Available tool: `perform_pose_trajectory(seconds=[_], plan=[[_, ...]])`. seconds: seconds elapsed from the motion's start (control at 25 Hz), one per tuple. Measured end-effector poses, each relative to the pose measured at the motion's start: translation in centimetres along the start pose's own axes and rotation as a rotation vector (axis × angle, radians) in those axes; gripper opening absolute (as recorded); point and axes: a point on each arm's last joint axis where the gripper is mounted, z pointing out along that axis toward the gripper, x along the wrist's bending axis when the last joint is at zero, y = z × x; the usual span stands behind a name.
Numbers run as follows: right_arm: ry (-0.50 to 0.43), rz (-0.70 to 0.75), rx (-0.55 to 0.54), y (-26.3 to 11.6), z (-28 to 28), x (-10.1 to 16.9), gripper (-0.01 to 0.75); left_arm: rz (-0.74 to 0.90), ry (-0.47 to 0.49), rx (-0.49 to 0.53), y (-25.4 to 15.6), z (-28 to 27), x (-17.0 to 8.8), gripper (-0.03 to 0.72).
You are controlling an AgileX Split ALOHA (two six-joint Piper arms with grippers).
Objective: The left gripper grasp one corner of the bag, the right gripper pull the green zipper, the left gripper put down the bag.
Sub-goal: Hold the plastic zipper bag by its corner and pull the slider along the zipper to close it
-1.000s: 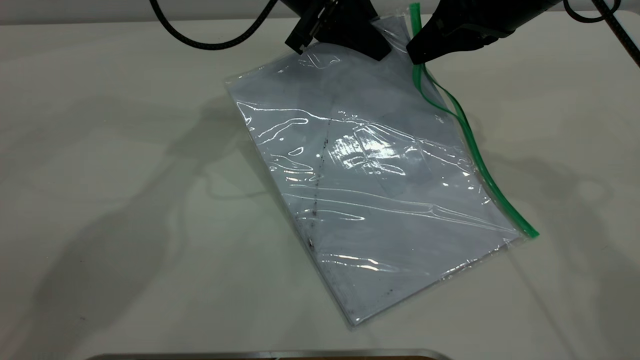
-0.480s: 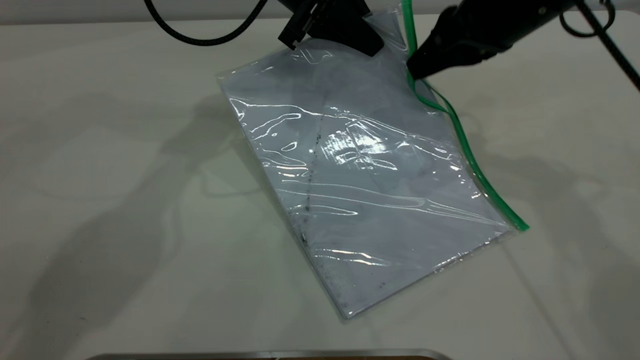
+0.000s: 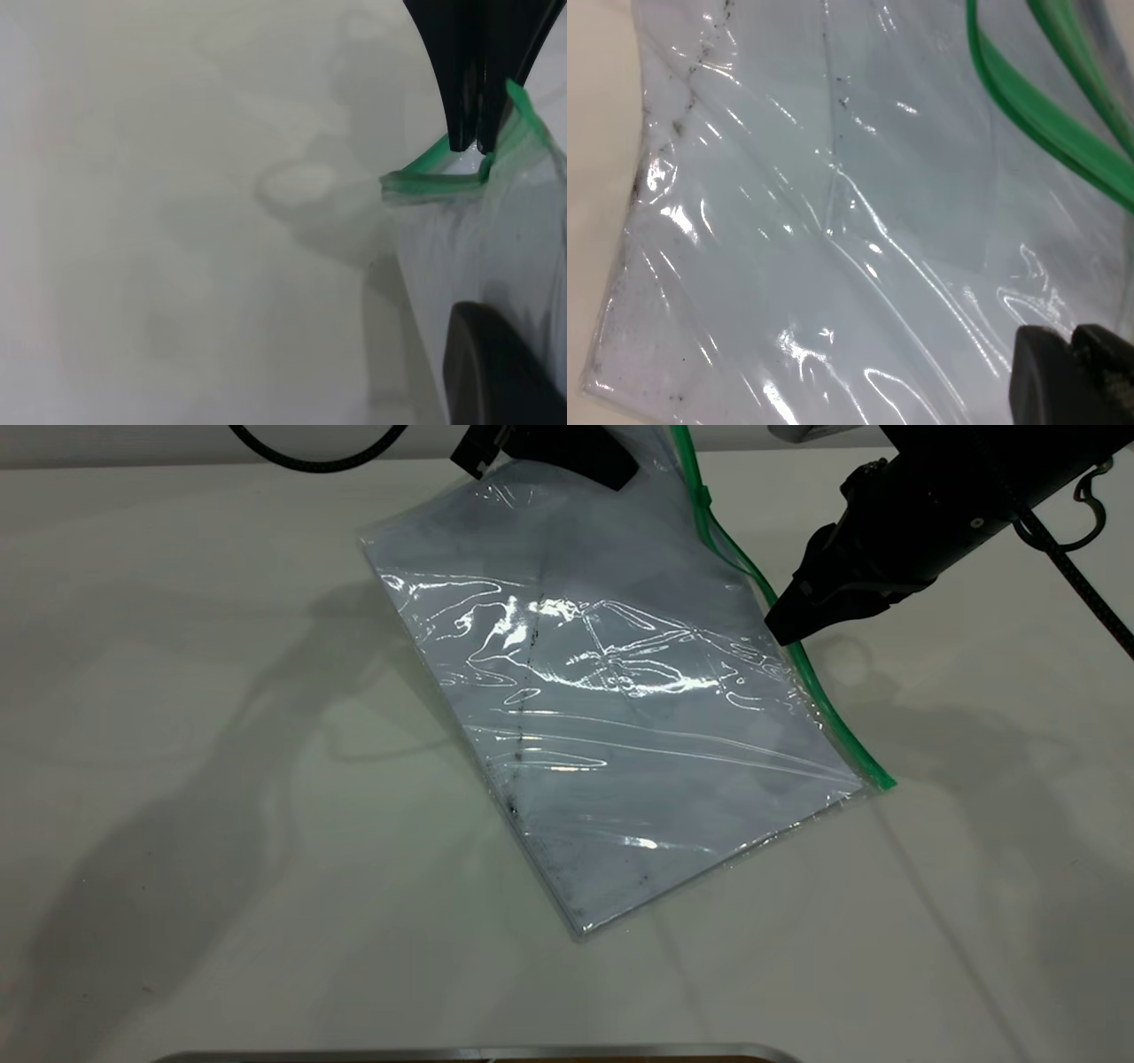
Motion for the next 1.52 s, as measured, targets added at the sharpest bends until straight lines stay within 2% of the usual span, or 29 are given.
perform_pose_trajectory(seconds=[0.12,0.2,0.28,0.52,0.64,1.08,1.52], plan=[[-0.003,0.021,-0.001,0.0,0.0,-0.1,0.088,0.004,-0.006,0.014,-0.1,0.0,0.0,0.053],[-0.005,0.038,-0.004,0.0,0.0,-0.1,0.127,0.01,-0.015,0.038,-0.3,0.0,-0.1,0.053],[-0.006,0.054,-0.012,0.1,0.0,-0.1,0.198,0.011,-0.019,0.05,-0.5,0.0,-0.2,0.053],[-0.03,0.096,-0.074,1.6,-0.3,-0.6,0.491,0.007,-0.021,0.055,-0.5,0.0,-0.2,0.053],[-0.018,0.122,-0.115,2.5,-0.5,-0.7,0.558,-0.008,-0.021,0.055,-0.5,0.0,-0.2,0.053],[0.03,0.134,-0.22,3.7,-0.8,-0.4,0.562,-0.06,-0.02,0.057,-0.5,0.0,-0.2,0.053],[0.164,0.104,-0.26,4.2,-1.0,0.8,0.561,-0.087,-0.019,0.058,-0.5,0.0,-0.2,0.053]])
